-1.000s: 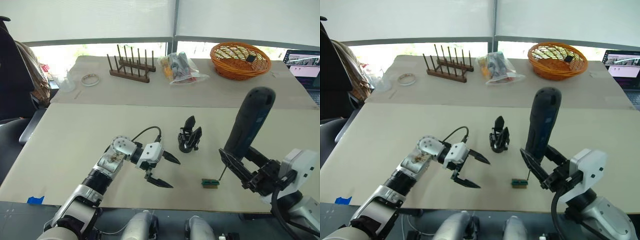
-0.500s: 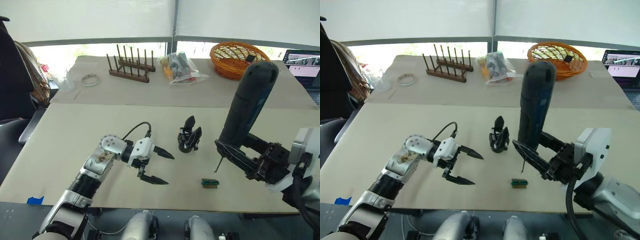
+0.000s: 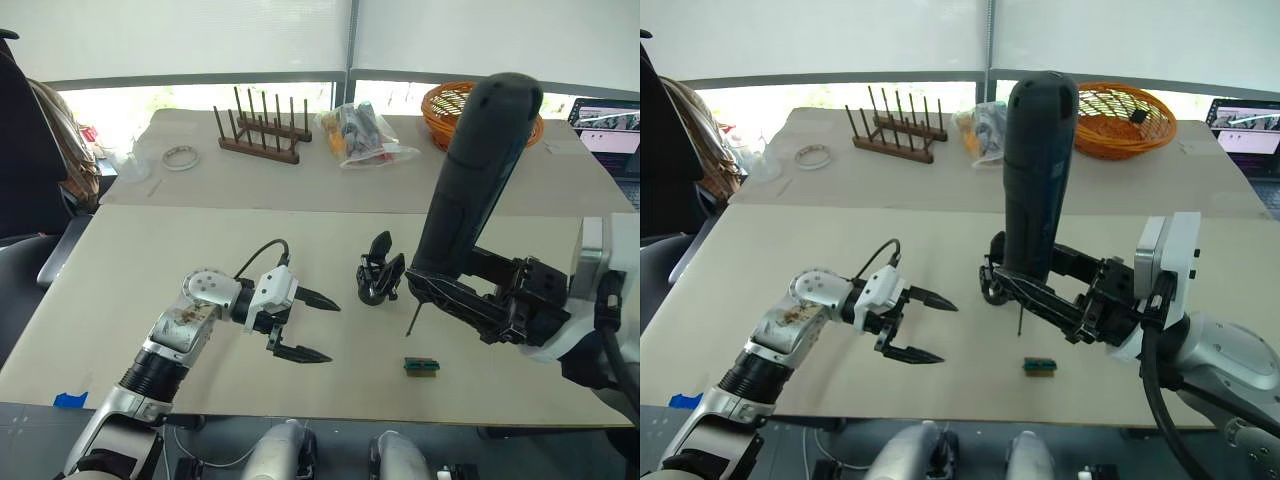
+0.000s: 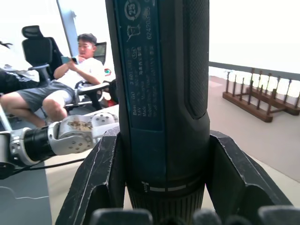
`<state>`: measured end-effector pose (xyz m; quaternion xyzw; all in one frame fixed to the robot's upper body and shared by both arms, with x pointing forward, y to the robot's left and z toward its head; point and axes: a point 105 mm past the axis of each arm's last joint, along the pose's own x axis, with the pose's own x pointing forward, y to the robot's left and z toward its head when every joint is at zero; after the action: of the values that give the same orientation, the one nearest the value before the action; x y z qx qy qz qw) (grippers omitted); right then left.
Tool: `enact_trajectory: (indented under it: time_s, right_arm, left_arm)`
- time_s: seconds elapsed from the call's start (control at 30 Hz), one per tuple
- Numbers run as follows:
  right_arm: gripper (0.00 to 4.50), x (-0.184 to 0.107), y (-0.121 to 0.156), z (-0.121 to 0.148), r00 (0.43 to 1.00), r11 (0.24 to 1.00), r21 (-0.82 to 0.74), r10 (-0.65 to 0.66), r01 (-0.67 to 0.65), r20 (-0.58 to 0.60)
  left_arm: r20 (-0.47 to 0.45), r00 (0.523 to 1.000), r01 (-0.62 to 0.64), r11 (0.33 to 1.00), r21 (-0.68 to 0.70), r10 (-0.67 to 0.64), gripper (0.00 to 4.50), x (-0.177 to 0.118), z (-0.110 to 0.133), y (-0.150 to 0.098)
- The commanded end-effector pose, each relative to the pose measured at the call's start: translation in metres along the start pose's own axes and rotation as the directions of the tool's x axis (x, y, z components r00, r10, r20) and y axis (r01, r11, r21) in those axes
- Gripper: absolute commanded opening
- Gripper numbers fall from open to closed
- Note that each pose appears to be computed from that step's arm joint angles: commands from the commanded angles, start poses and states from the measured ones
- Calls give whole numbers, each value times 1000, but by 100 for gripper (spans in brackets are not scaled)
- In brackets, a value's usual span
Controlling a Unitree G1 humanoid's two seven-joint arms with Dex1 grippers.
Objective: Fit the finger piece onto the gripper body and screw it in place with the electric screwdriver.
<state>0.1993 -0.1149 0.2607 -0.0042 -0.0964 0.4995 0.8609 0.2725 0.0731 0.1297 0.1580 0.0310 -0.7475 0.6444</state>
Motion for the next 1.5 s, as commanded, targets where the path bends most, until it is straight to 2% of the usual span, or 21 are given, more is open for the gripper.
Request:
enact_trajectory:
  time_s: [0.03,0.63,1.03,1.5]
  right_arm:
    - [197,5,1,17,997,998,-29,52,-51,49]
    - [197,45,-21,38,962,969,-39,248,-245,113]
    - [197,69,-52,24,967,962,-123,251,-243,50]
    - [197,81,-56,19,968,958,-142,252,-248,13]
  left_arm:
    - [17,1000,-27,998,56,26,450,-3,16,6]
    - [3,983,-183,981,70,183,450,-9,16,29]
    - [7,978,-210,974,88,210,450,1,16,53]
    - [10,981,-193,977,92,193,450,6,10,55]
